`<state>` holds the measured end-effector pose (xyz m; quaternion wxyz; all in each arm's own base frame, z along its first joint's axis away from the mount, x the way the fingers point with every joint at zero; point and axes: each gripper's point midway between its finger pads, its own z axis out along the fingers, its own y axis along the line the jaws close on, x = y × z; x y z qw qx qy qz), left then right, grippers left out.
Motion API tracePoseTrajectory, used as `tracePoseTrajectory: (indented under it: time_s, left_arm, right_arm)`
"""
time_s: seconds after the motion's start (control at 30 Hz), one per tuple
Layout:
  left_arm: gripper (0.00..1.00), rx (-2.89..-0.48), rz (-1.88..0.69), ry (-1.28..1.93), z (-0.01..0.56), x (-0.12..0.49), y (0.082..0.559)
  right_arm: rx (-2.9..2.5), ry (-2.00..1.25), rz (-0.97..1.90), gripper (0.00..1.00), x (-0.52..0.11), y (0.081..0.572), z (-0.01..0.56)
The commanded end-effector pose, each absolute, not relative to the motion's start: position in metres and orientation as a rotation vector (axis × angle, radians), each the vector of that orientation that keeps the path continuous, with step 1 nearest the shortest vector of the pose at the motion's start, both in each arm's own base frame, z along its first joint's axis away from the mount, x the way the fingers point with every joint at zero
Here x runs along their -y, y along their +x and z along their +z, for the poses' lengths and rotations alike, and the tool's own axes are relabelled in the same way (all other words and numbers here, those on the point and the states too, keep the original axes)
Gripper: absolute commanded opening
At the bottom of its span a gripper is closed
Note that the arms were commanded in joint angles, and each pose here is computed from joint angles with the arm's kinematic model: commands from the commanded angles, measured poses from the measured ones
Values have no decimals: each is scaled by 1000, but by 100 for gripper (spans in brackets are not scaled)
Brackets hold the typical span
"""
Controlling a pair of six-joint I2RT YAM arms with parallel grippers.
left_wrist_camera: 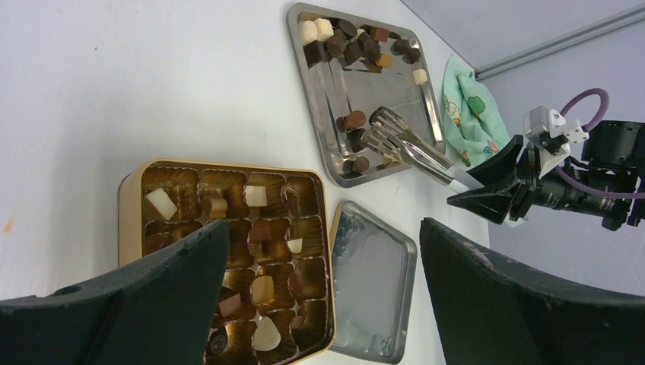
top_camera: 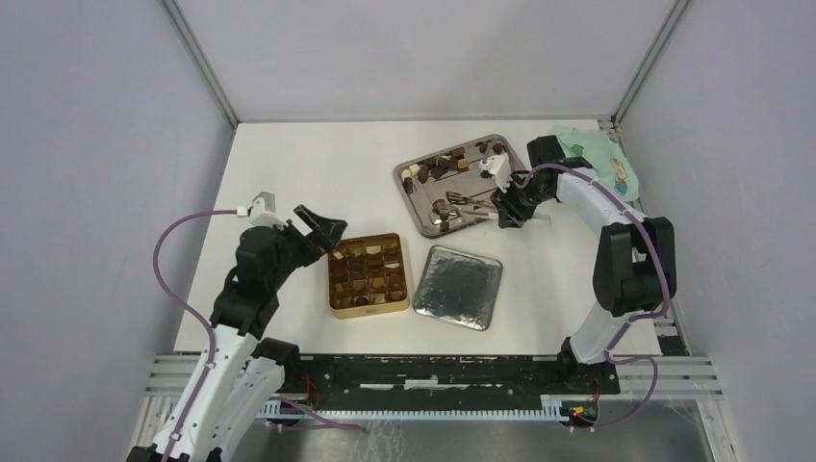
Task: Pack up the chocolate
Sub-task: Pick up the fake chocolate from the plate.
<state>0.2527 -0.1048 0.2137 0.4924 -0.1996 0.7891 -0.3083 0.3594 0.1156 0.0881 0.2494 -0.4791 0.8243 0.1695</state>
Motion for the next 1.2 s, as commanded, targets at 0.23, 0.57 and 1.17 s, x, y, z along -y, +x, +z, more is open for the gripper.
tracePoseTrajectory:
  time_s: [0.23, 0.57, 1.17]
  left_arm:
    - [98, -1873, -812, -495, 225, 111, 255]
    - [98, -1872, -818, -499, 225, 112, 255]
    - [97, -1881, -819, -518, 221, 111, 255]
  right_arm:
    - [-2221, -1323, 469, 47, -118, 358, 91]
    - [-2228, -1361, 464, 46, -119, 353, 87]
    - [-2237, -1392, 364, 32, -115, 358, 84]
